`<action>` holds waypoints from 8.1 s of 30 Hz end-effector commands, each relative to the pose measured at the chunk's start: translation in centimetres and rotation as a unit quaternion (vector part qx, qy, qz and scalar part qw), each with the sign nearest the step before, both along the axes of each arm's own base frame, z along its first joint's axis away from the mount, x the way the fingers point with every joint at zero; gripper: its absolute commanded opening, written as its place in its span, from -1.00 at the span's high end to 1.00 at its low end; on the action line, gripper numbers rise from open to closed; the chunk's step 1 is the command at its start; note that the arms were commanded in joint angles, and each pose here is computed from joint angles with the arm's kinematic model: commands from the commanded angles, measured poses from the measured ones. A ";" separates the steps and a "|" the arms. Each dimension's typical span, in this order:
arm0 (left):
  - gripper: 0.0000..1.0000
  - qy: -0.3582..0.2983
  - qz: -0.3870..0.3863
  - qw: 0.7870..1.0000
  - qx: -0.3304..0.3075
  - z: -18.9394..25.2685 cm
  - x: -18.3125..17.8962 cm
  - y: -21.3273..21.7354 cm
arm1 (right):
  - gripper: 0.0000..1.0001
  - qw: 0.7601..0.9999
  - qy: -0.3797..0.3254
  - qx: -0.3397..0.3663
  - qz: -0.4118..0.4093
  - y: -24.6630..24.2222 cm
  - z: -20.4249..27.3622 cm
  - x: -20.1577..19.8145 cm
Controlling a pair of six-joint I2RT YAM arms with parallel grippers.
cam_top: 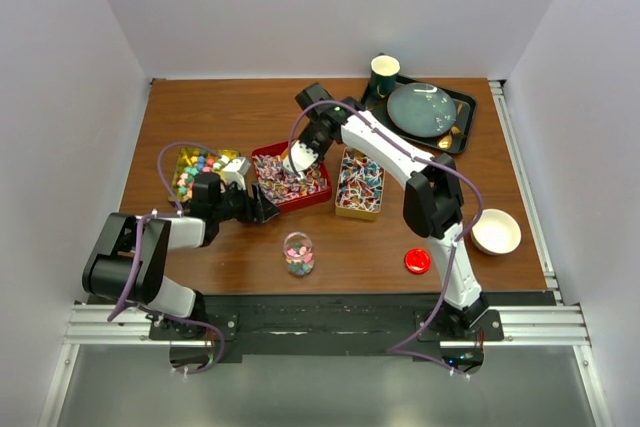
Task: Pack the candies
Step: Scoop the fake candies from the storage box.
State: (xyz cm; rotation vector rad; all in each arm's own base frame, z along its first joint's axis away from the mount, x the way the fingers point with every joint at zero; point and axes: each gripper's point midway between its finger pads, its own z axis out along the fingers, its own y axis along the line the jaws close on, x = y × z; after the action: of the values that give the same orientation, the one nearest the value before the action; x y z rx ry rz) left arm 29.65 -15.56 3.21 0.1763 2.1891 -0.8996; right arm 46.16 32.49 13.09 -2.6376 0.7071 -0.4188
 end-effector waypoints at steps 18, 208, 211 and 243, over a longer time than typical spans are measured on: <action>-0.35 0.029 0.022 0.999 0.032 -2.3 -1.2 1.0 | 1.00 0.958 0.221 -0.180 -0.034 -6.2 -10.3 -10.0; -0.47 0.036 -0.109 0.993 -0.035 0.8 -2.3 -2.1 | 1.00 0.812 0.366 0.120 -0.439 4.2 -13.7 -14.0; -0.47 0.034 -0.109 0.993 -0.036 1.2 -2.1 -2.0 | 1.00 0.812 0.368 0.126 -0.436 4.2 -13.7 -14.0; -0.49 -0.013 -0.120 0.992 -0.035 4.2 0.0 -1.6 | 1.00 0.830 0.299 0.169 -0.439 -0.2 -10.5 -13.4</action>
State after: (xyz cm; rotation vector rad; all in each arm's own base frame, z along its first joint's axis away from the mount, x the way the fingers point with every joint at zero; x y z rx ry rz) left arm 29.36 -15.01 3.72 0.2712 2.2871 -0.9720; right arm 35.82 30.03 5.94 -1.8492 2.0135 0.1370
